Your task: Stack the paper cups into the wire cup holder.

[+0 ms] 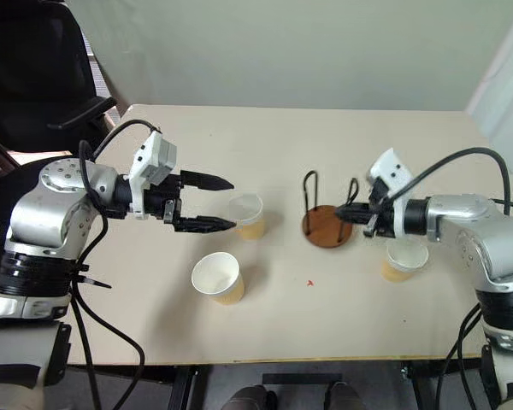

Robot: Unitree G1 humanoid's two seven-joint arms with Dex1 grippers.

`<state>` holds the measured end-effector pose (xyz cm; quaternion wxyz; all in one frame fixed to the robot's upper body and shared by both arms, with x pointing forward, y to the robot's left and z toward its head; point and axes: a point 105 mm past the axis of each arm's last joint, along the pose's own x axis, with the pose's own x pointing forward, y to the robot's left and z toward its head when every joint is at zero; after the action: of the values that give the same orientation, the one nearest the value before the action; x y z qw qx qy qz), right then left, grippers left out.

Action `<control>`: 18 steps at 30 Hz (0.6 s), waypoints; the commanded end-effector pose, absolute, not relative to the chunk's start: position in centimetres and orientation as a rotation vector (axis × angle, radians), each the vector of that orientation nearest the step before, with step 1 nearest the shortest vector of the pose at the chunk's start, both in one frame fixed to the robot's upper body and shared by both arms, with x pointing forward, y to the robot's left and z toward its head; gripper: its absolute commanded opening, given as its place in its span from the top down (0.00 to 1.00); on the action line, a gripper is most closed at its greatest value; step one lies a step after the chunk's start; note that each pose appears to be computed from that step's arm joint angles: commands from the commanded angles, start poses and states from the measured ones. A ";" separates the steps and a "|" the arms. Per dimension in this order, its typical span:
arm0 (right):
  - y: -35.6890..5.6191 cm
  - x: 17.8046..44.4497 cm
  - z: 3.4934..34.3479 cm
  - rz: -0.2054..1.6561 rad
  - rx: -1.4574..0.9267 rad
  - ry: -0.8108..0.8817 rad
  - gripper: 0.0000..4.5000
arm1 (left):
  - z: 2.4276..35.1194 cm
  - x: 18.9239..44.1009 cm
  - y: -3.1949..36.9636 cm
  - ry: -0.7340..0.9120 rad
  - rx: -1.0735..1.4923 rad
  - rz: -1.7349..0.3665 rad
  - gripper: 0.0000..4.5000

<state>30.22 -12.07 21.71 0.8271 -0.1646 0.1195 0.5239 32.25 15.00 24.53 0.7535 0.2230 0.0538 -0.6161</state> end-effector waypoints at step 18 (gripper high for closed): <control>-11.2 28.2 16.5 1.222 -0.524 0.397 0.60 | 24.8 29.4 13.8 0.144 0.567 -1.493 0.00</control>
<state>28.23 -11.11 15.69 0.7677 -0.2301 0.1972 0.5646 29.98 13.86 23.99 0.7016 0.2389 0.0759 -0.6671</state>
